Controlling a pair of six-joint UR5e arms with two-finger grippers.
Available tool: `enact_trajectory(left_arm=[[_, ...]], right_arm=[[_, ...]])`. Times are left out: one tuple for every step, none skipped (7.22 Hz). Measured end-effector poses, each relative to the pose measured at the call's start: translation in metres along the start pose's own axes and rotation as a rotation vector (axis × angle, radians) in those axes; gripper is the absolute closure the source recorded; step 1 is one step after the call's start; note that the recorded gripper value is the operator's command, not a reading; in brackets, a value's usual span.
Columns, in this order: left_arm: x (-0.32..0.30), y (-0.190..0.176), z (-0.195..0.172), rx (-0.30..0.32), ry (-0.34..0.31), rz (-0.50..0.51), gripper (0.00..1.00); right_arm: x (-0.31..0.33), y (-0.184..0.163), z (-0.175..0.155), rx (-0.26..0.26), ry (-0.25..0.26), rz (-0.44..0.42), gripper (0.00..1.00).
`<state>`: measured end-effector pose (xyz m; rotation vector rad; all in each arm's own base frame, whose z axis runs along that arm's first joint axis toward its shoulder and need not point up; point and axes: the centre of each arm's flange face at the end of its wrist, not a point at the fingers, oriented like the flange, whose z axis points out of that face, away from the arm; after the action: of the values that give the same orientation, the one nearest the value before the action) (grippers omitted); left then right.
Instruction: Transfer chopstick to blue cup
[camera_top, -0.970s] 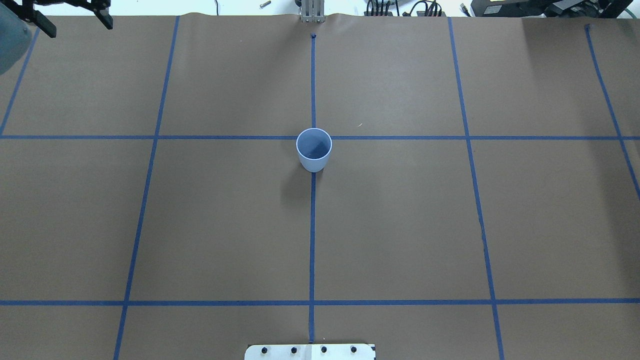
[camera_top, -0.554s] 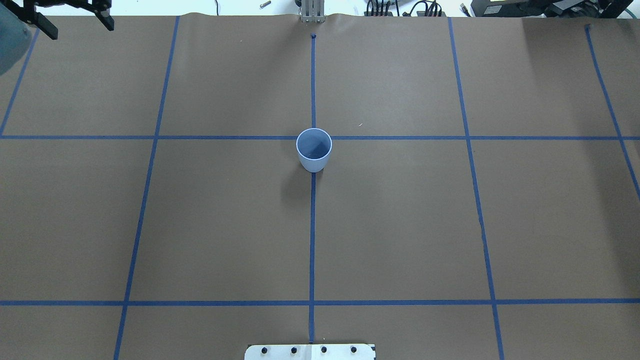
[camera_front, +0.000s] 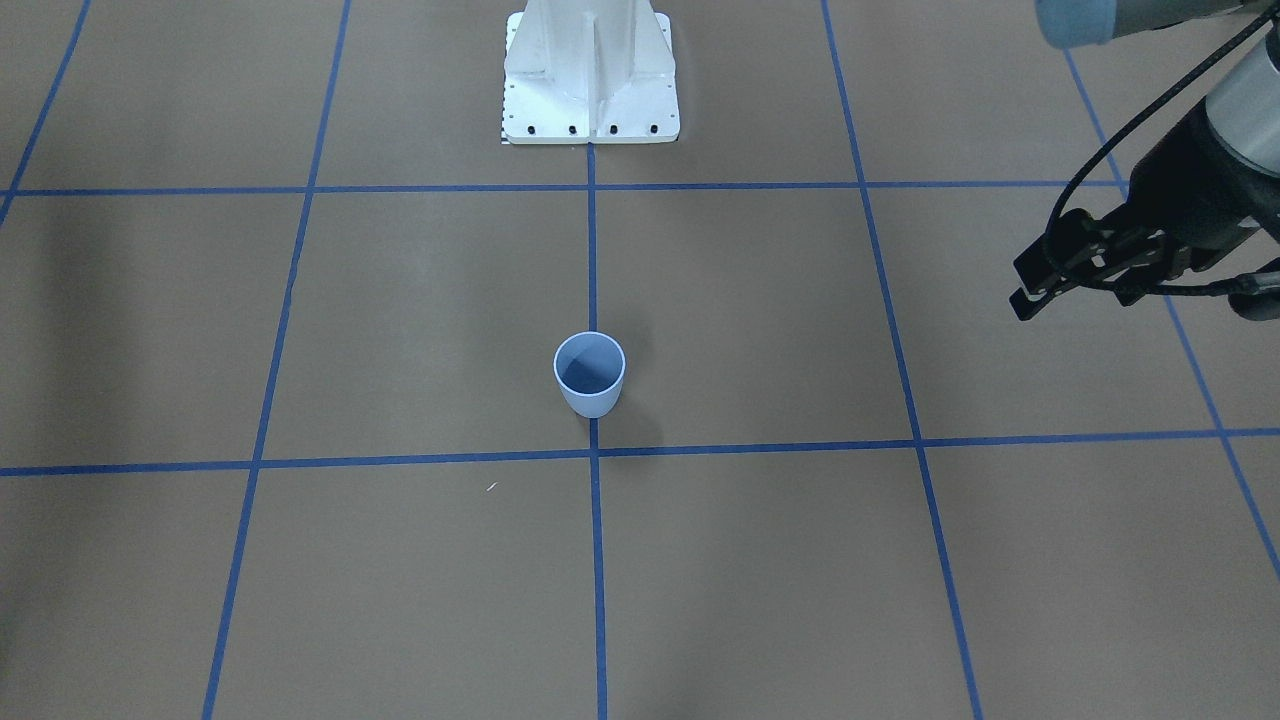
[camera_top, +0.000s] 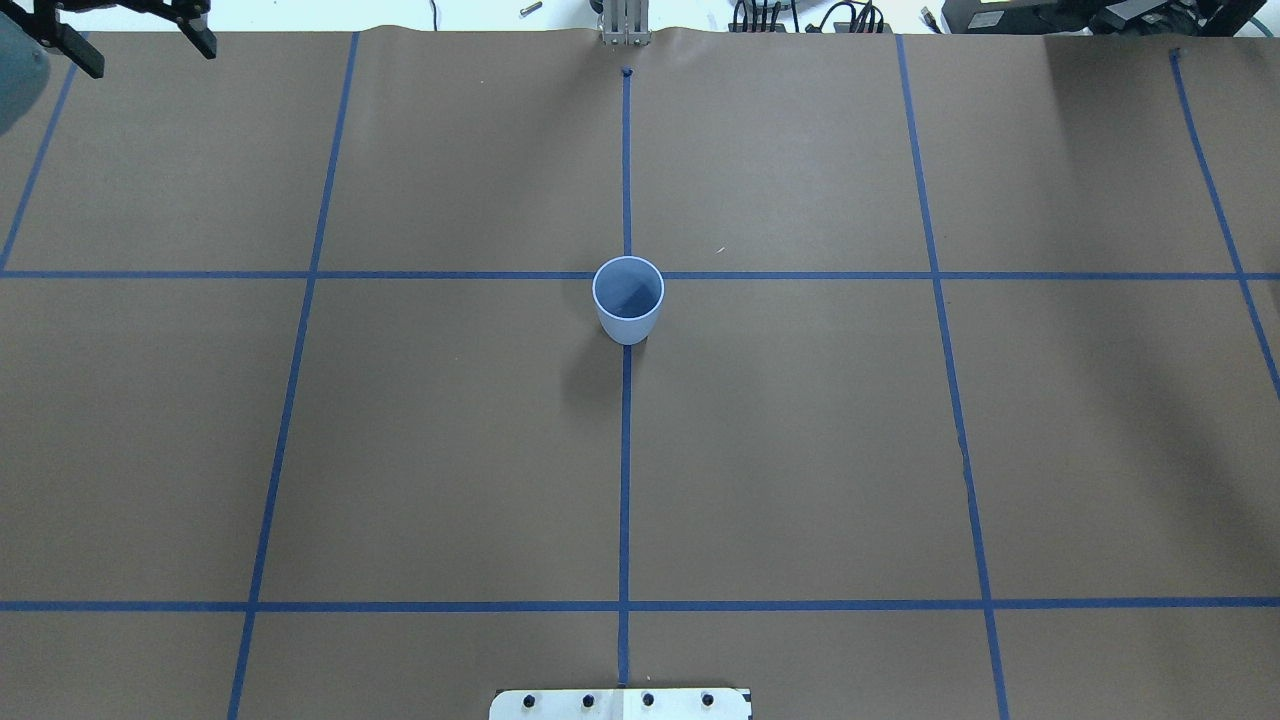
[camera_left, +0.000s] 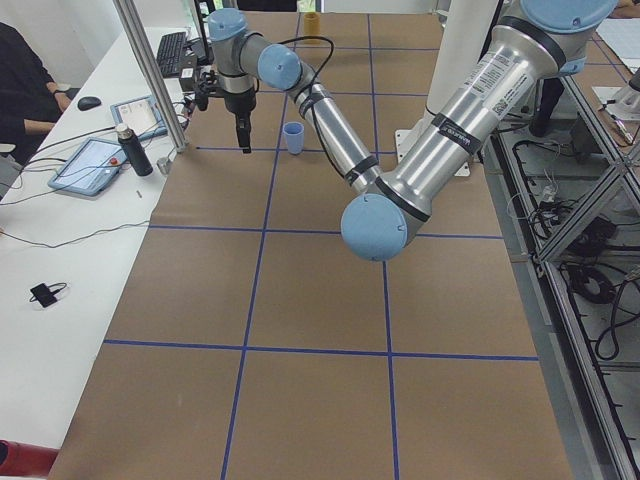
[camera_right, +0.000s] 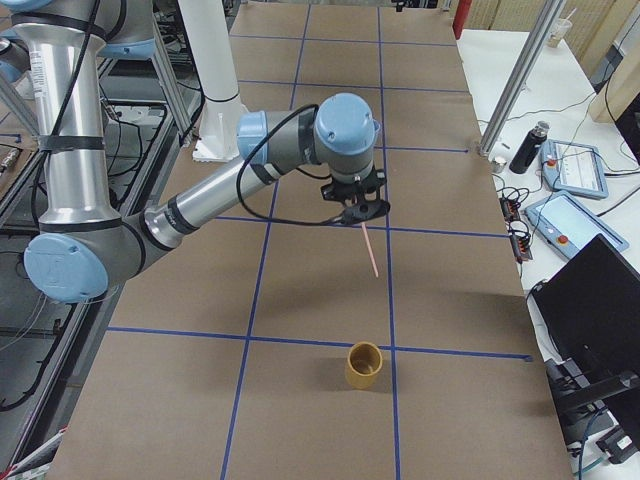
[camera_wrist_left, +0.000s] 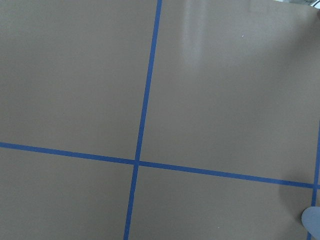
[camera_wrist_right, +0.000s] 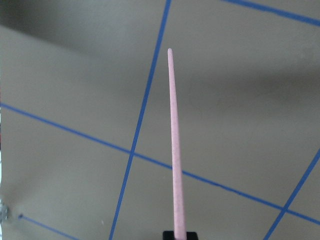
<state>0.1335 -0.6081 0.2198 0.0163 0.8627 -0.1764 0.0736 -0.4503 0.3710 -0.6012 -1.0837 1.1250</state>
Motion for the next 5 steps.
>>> enact_trajectory(left_arm=[[-0.031,-0.016,-0.012,0.021,-0.012,0.015,0.02],[-0.078,-0.037,-0.022,0.033,-0.034,0.045,0.02],[-0.129,-0.054,-0.023,0.027,-0.061,0.082,0.02],[-0.186,-0.073,-0.021,0.007,-0.086,0.110,0.02],[-0.238,-0.087,-0.015,-0.005,-0.099,0.103,0.02]], right_arm=[[-0.044,0.057,0.011,-0.031,0.011,-0.100,1.00],[-0.086,0.116,0.030,-0.067,0.035,-0.212,1.00],[-0.115,0.174,0.053,-0.100,0.064,-0.330,1.00],[-0.134,0.238,0.087,-0.126,0.099,-0.473,1.00],[-0.152,0.300,0.123,-0.149,0.122,-0.609,1.00]])
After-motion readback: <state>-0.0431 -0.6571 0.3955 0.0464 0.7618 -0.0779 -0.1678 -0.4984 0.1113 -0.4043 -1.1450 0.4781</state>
